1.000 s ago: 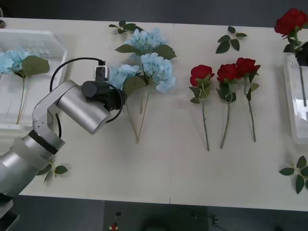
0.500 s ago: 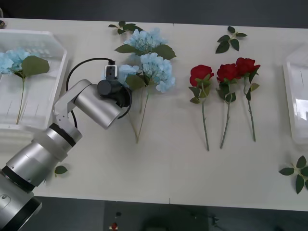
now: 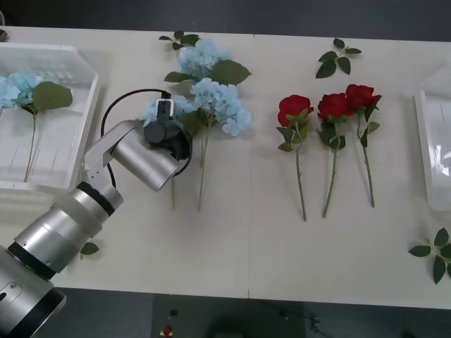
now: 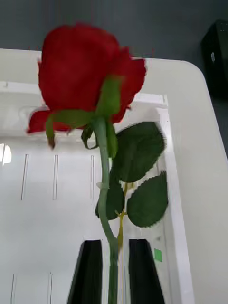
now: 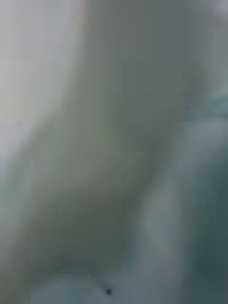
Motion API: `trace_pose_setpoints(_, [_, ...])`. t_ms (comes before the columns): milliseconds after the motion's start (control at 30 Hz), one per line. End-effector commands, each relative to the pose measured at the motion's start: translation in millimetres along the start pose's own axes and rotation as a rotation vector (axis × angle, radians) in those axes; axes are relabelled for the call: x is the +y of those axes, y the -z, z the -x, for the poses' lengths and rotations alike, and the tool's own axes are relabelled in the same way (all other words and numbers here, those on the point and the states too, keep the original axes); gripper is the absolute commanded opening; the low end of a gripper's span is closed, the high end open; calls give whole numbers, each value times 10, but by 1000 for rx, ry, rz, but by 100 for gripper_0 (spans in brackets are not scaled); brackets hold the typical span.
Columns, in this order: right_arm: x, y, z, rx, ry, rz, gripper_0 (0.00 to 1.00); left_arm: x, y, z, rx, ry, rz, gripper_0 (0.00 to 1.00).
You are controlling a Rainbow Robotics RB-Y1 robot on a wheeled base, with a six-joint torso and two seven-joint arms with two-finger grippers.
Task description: Put the red flowers into the right box and the blue flowers into the left box
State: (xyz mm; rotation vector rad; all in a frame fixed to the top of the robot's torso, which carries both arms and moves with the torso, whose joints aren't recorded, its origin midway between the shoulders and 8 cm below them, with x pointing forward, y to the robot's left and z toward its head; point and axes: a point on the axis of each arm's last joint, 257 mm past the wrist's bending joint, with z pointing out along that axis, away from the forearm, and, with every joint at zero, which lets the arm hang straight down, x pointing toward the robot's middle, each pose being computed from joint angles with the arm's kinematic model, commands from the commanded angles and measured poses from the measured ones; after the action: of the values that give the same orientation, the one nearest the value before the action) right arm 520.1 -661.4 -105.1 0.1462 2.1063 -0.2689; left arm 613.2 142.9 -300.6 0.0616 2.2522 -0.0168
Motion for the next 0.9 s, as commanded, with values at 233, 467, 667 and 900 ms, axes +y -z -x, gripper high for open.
trace_pose_setpoints(233, [69,18,264,-64,-19,18,100,89,206,356,-83,-110,13,0])
trace_pose_setpoints(467, [437,29,203,-33,-93,131,100,291,856,566,-131,-140,41,0])
trace_pose_setpoints(667, [1066,169,-16,-12,-58,265,100,612,1477,663,-172,-134,88,0])
trace_pose_setpoints(900, [1673,308,-368,-1,-24,366,100,1137,1962,763,-216,-127,172,0])
